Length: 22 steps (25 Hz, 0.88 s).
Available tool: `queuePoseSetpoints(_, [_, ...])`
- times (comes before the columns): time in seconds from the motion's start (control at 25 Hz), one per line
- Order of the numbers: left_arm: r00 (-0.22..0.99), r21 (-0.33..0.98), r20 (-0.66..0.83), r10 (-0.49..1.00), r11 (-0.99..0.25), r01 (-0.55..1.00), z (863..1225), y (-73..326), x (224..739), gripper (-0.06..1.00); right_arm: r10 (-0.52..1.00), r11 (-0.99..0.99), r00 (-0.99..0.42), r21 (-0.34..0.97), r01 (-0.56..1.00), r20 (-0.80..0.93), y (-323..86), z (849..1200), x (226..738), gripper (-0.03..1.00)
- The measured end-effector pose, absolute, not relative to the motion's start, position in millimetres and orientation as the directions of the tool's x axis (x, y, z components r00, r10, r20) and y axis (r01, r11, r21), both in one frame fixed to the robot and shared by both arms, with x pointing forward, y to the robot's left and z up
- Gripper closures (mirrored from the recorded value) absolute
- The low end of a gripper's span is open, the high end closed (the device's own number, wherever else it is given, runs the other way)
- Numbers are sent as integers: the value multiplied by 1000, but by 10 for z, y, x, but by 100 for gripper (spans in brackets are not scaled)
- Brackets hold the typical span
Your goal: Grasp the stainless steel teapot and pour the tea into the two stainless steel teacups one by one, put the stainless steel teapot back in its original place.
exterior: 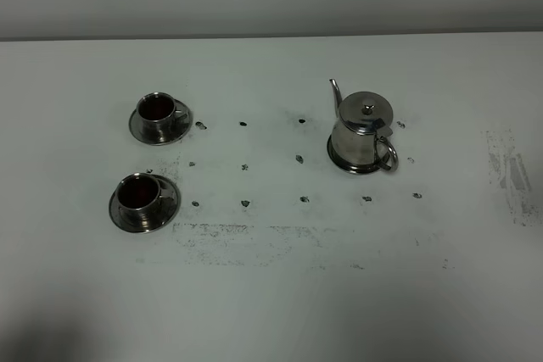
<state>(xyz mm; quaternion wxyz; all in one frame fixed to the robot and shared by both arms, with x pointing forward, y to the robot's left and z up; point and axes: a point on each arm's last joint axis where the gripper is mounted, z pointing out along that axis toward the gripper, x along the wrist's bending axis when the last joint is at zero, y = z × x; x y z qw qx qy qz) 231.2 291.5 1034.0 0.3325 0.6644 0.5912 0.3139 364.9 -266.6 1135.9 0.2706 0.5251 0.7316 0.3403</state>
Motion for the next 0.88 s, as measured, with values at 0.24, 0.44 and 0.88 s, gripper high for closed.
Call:
queuePoseSetpoints(0.24, [104, 813, 24, 994, -80, 577, 10340, 2915, 2312, 37, 952, 196, -305, 806, 559, -19, -2814, 11394, 2891, 65])
queuePoseSetpoints(0.44, [104, 813, 24, 994, -80, 577, 10340, 2915, 2312, 37, 959, 148, -283, 813, 563, 21, -2883, 11033, 2526, 69])
queuePoseSetpoints(0.88, [104, 813, 24, 994, -80, 577, 10340, 2915, 2312, 37, 970, 101, -240, 851, 516, 30, -2915, 10602, 2361, 73])
